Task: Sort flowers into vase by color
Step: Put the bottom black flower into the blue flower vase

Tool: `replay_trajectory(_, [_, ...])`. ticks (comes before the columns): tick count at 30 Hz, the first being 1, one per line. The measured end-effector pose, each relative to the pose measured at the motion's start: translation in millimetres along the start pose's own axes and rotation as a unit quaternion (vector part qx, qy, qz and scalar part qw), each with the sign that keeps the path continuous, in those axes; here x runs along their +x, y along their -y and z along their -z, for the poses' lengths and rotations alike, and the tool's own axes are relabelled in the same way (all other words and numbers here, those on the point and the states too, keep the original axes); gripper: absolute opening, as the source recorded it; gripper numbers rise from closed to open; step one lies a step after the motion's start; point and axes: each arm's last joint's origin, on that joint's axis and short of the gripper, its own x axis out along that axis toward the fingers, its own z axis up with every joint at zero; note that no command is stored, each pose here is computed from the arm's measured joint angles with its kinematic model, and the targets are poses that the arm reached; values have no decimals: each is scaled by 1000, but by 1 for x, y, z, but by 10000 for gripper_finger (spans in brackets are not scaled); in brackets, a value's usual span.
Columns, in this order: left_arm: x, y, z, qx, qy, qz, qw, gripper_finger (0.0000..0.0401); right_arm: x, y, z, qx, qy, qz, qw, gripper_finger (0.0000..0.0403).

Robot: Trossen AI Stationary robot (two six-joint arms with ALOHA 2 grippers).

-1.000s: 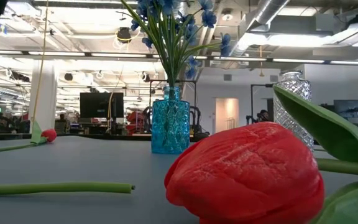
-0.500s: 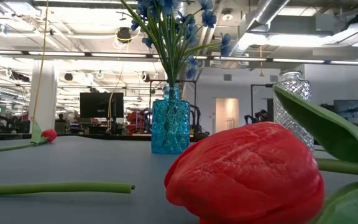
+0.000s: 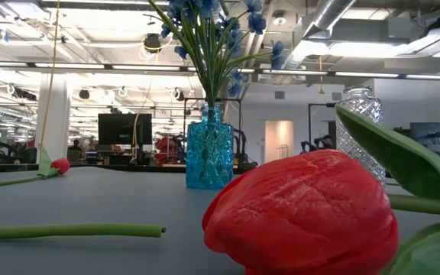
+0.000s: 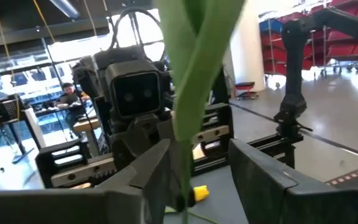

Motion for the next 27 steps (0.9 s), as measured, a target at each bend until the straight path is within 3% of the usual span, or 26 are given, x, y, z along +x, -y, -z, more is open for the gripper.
replay_trajectory(10, [0,0,0,16,0,3,1000,9,0,0,0,0,0,-1,1000,41])
replay_trajectory(20, [-1,-2,-3,17,-4,3,1000,1,-5,-2,-4,-1,-16,-4,1000,82])
replay_trajectory(27, [11,-16,-40,20,-54,2,998,0,-37,4,-35,-7,-58,-7,998,118])
